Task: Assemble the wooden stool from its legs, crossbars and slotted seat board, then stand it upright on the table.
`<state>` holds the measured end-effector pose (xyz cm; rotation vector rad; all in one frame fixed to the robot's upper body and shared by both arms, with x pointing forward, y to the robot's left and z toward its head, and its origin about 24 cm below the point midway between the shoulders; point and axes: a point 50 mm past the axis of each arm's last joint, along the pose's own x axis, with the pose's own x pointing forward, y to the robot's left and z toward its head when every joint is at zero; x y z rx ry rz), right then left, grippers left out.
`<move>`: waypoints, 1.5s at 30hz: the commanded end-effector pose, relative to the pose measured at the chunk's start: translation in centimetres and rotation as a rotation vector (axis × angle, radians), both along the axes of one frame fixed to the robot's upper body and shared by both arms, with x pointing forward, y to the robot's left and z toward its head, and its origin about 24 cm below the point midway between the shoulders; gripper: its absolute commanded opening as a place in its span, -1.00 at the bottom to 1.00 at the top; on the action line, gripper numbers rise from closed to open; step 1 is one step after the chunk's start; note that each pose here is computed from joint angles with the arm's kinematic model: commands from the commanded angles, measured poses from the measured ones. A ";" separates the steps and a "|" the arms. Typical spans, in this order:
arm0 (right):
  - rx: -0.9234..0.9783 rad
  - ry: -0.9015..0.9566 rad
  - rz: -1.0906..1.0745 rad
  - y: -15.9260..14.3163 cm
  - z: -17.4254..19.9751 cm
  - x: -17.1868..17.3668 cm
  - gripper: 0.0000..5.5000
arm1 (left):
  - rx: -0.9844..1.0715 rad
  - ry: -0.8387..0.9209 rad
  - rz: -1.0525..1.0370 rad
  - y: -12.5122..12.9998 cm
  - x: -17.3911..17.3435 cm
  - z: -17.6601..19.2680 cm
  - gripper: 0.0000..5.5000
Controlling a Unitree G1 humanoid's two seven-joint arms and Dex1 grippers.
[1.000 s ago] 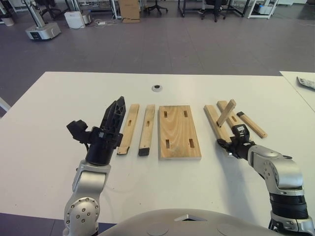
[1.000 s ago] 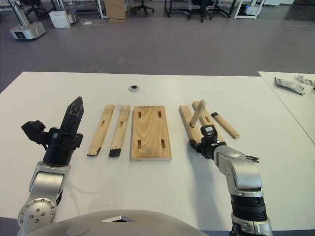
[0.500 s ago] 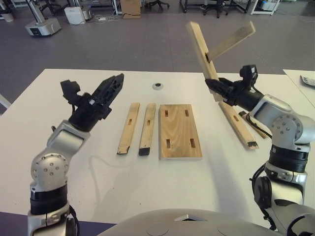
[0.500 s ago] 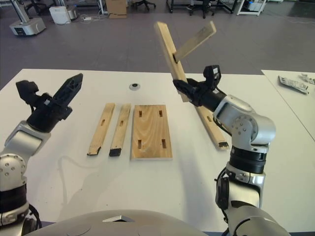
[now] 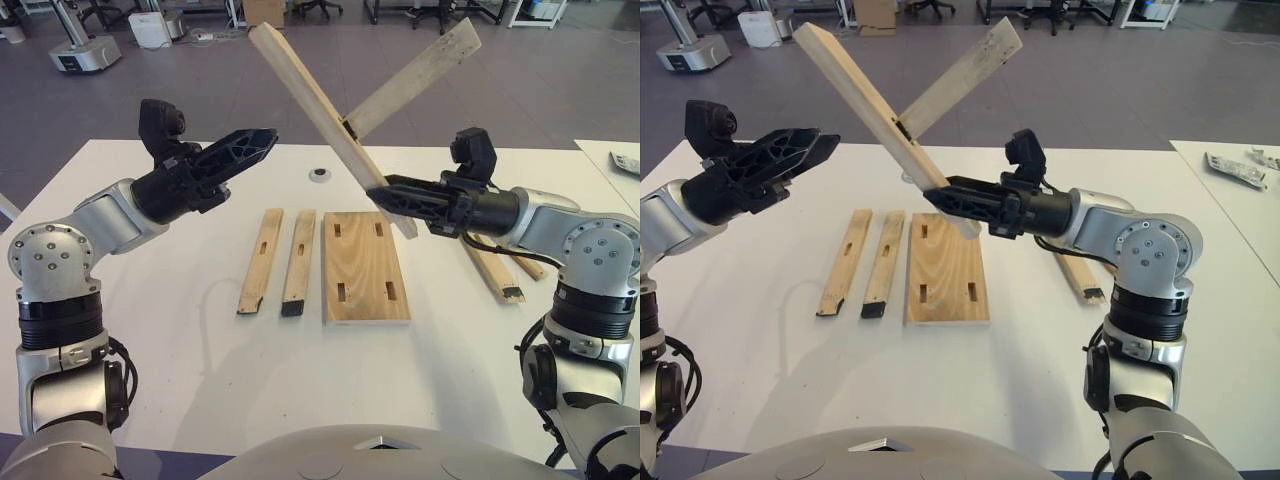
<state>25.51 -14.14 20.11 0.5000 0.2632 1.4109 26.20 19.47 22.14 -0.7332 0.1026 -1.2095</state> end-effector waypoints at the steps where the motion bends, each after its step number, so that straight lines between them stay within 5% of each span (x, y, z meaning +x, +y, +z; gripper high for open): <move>1: -0.012 -0.013 0.056 0.1 0.4 -0.7 -0.25 | -0.014 -0.011 -0.029 -0.1 -0.1 0.9 0.96; 14: -0.032 0.009 0.119 2.0 -0.7 -1.6 -0.25 | -0.056 -0.066 -0.012 -1.4 0.1 1.1 0.96; 31: -0.028 0.028 0.114 2.2 -0.9 -1.4 -0.25 | -0.098 -0.084 -0.007 -1.6 -0.1 1.1 -0.18; 45: 0.019 0.046 0.075 2.4 -0.5 -0.9 -0.25 | 0.010 -0.179 0.222 -1.3 1.6 0.7 -0.23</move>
